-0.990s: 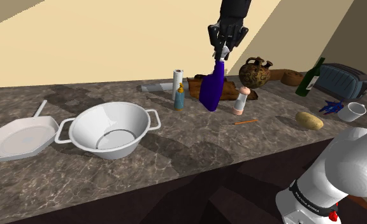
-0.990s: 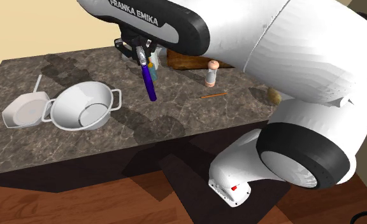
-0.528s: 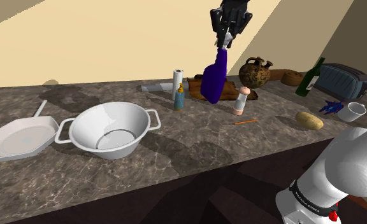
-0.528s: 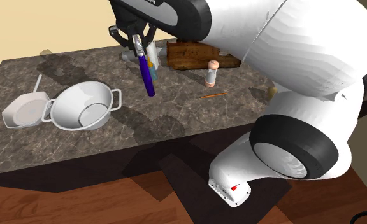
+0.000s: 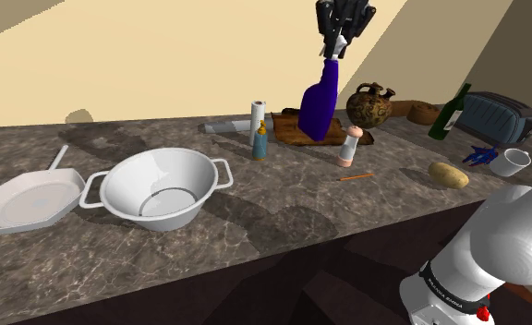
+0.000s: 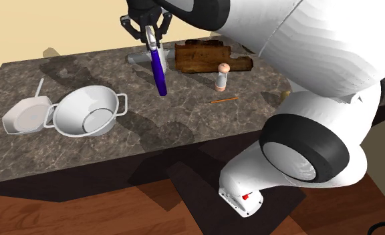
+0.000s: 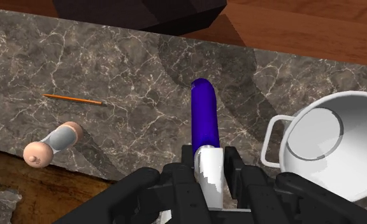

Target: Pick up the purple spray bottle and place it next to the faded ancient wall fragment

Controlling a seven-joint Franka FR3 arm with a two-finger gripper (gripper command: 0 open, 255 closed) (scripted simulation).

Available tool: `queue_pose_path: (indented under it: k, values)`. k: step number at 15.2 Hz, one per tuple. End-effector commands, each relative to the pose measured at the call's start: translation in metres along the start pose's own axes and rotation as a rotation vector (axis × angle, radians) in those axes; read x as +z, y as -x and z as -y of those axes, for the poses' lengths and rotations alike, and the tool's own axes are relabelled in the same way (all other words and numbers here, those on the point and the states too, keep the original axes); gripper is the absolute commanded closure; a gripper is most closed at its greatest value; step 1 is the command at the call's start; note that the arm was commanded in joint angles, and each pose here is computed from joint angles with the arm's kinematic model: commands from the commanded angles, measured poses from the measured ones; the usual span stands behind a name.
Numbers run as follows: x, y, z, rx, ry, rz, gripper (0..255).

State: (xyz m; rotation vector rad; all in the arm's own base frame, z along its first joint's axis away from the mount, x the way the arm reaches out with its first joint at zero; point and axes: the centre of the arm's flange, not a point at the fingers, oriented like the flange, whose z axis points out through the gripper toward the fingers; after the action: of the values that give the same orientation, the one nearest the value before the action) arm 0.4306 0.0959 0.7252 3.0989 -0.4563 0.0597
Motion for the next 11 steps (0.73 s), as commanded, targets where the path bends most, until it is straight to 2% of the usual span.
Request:
queue_pose_path:
  k: [1,11]
  values:
    - [0.004,-0.003,-0.026,-0.001,0.0,0.0,255]
    - [0.036,-0.032,-0.15,-0.001,0.0,0.0,255]
